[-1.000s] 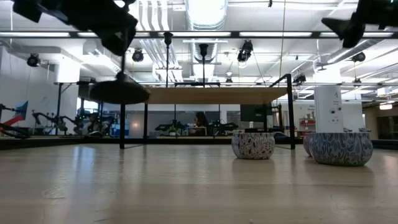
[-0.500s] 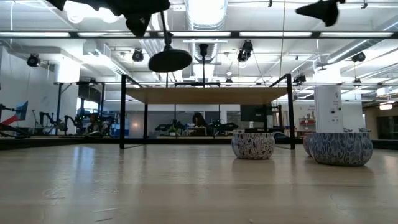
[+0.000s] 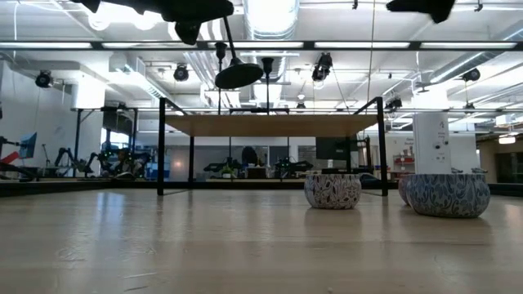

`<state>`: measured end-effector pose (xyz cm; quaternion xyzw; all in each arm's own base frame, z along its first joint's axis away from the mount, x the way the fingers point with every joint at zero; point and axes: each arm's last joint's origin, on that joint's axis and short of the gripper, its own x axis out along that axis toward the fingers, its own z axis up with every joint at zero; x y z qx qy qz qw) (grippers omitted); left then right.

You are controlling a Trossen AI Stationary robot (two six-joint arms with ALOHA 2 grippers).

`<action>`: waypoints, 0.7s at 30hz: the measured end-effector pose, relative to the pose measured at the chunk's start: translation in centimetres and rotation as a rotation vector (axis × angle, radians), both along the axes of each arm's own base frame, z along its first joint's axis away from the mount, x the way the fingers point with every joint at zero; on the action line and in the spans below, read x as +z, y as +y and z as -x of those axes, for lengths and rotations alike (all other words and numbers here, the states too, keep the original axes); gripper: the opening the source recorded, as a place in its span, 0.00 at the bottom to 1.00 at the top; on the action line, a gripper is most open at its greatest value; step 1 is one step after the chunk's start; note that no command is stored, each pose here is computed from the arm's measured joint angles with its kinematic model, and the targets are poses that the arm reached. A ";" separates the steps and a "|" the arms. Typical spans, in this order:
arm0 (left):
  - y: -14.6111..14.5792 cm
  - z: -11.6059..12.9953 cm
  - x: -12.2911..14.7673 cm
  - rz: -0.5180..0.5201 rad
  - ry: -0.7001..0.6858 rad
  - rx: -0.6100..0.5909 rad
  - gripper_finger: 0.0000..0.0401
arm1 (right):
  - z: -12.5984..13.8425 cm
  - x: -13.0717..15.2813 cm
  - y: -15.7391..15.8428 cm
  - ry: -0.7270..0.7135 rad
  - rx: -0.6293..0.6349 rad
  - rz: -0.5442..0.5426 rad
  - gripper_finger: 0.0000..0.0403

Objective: Pick & Place candle stick holders
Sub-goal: Align the black candle holder with the other candle holder on the shelf

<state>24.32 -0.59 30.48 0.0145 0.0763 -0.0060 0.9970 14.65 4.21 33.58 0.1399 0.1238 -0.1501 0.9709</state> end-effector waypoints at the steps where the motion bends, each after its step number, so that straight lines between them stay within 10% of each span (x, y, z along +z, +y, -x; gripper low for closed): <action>1: 0.0 0.0 0.0 0.001 0.000 -0.004 0.05 | 0.0 -0.2 1.0 -0.011 -0.044 0.031 0.91; 8: 0.0 0.0 0.0 0.006 0.000 -0.009 0.05 | -0.1 -1.2 5.5 -0.149 -0.386 0.158 0.91; 21: -0.1 -0.9 3.9 -0.001 0.088 -0.027 0.05 | -4.1 -2.0 7.0 -0.096 -0.426 0.169 0.91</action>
